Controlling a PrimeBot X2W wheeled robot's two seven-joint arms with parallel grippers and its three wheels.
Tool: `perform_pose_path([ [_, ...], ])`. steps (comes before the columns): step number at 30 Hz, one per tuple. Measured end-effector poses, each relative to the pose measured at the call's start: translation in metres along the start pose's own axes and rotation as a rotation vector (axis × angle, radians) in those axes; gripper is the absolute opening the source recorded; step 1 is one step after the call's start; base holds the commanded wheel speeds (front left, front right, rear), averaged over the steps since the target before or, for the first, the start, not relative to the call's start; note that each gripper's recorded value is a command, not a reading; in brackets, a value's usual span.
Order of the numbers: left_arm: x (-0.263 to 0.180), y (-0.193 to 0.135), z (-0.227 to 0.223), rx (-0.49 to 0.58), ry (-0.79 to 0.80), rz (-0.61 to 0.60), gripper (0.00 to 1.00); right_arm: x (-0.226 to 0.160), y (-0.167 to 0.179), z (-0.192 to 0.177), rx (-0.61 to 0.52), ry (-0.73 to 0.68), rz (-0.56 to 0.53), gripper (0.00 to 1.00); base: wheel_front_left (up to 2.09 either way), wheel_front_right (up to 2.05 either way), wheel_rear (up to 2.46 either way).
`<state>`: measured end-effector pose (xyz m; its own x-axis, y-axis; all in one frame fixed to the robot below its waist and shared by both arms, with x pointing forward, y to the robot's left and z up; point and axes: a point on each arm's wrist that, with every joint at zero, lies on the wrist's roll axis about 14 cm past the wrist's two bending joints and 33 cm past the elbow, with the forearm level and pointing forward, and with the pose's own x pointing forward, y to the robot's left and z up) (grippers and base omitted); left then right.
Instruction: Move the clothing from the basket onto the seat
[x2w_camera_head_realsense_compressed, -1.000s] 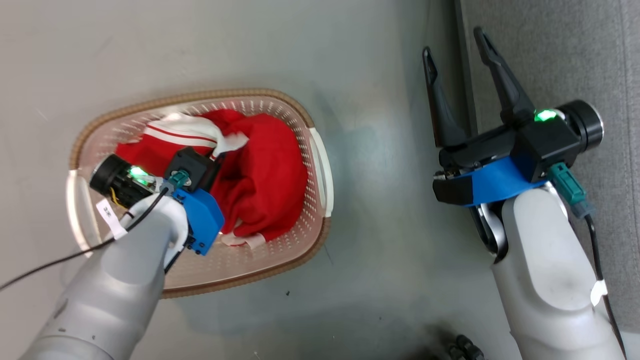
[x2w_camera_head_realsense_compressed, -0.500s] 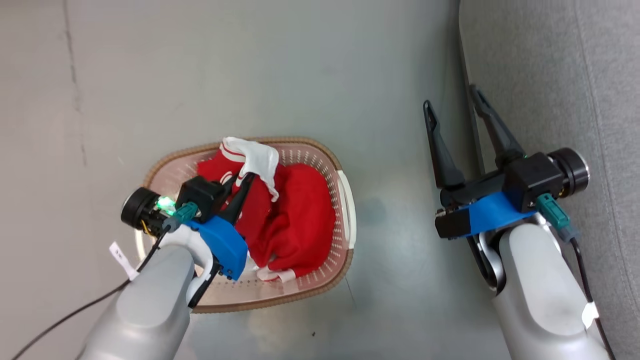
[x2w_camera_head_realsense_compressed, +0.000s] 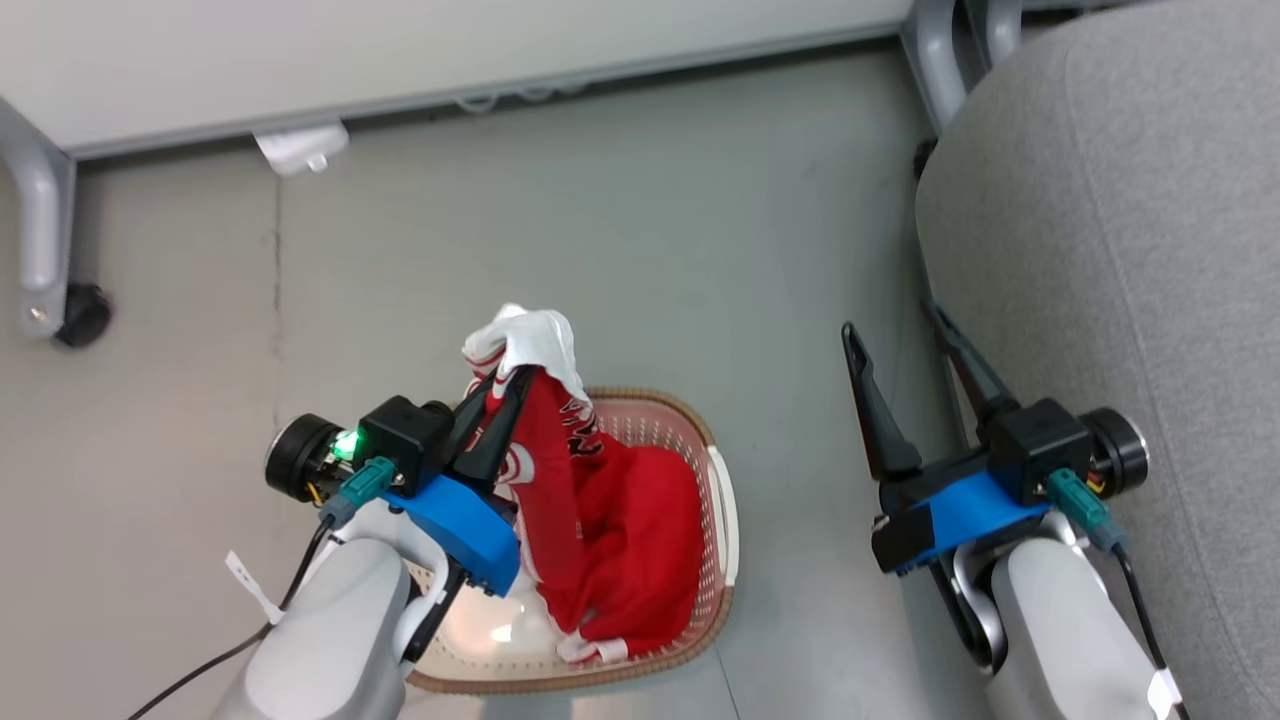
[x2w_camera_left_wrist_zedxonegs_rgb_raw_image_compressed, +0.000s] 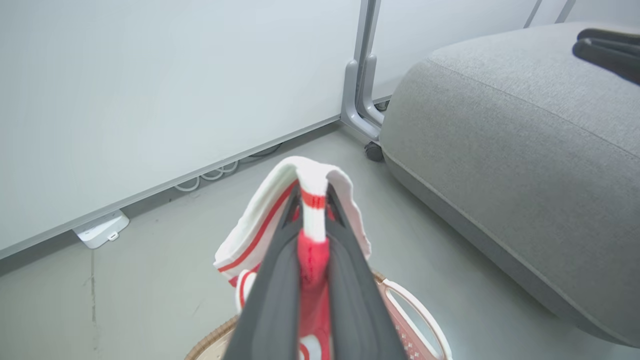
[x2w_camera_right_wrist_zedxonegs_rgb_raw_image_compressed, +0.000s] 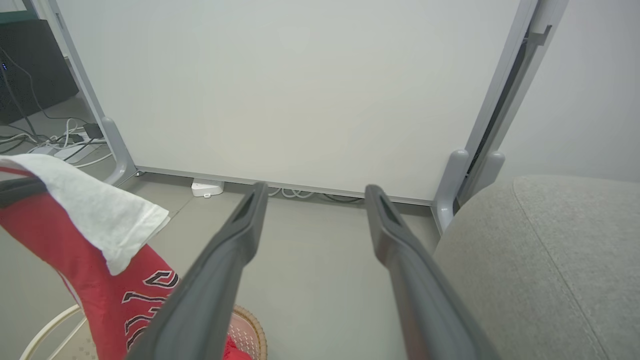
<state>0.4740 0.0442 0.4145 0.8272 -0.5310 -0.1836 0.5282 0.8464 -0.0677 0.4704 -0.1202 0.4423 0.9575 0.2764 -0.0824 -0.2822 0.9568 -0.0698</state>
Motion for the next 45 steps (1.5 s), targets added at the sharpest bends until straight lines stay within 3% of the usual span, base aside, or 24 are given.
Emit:
perform_pose_path([
  [11, -0.026, -0.032, 0.098, 0.082, -0.234, -0.025, 0.0, -0.045, 0.016, 0.023, 0.01, -0.034, 0.008, 1.0, 0.0, 0.0, 0.0],
  [26, -0.057, -0.082, 0.186, 0.211, -0.45, -0.117, 0.0, -0.082, 0.03, 0.046, 0.017, -0.097, 0.019, 1.0, 0.0, 0.0, 0.0],
  [35, -0.065, -0.089, 0.197, 0.239, -0.483, -0.135, 0.0, -0.085, 0.039, 0.049, 0.006, -0.104, 0.047, 1.0, 0.0, 0.0, 0.0],
  [45, -0.068, -0.09, 0.193, 0.242, -0.476, -0.137, 0.0, -0.077, 0.076, 0.056, -0.05, -0.119, 0.191, 1.0, 0.0, 0.0, 0.0],
])
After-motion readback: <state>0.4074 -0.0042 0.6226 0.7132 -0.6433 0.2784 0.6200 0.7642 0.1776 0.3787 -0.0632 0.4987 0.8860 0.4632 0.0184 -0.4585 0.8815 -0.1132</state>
